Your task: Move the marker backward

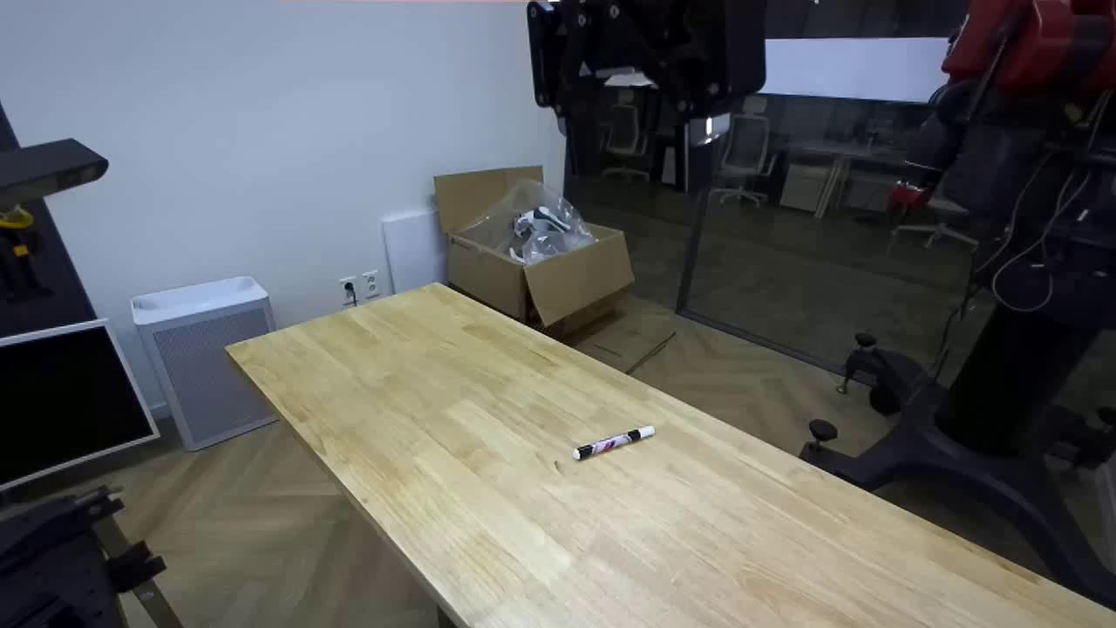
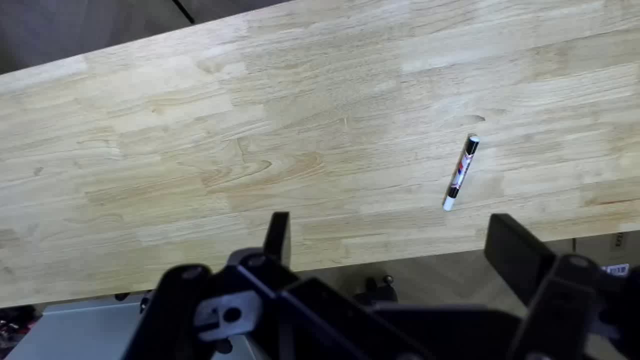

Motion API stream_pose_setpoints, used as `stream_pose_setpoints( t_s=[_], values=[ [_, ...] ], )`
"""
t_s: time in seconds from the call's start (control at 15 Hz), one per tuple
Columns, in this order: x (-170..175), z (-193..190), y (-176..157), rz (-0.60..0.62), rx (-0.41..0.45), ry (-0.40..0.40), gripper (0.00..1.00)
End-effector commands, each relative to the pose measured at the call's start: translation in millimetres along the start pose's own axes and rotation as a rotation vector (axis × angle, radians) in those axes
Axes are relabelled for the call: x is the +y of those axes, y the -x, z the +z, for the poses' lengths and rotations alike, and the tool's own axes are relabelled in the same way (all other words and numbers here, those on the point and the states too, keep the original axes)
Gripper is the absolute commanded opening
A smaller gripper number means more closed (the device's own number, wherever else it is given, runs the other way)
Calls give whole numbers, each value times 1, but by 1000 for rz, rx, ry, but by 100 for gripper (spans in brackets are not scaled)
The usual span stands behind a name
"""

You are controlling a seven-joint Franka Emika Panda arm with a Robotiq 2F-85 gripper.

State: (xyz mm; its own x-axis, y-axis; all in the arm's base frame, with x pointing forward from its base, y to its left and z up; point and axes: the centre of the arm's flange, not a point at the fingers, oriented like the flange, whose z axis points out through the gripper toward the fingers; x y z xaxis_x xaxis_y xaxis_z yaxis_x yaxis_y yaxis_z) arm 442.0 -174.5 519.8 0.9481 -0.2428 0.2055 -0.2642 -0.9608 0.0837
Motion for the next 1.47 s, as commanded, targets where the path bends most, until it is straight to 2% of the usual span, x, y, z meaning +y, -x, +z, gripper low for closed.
stream_pose_setpoints(
  t_s=[0.0,0.87,1.07,1.2,1.4],
  values=[
    [0,1,0,0,-2,0,100],
    [-3,17,6,-4,-37,-2,100],
    [-9,38,-3,-52,-41,-41,100],
    [-15,55,-10,-102,-69,-111,100],
    [-29,83,-15,-87,-83,-119,100]
  ],
)
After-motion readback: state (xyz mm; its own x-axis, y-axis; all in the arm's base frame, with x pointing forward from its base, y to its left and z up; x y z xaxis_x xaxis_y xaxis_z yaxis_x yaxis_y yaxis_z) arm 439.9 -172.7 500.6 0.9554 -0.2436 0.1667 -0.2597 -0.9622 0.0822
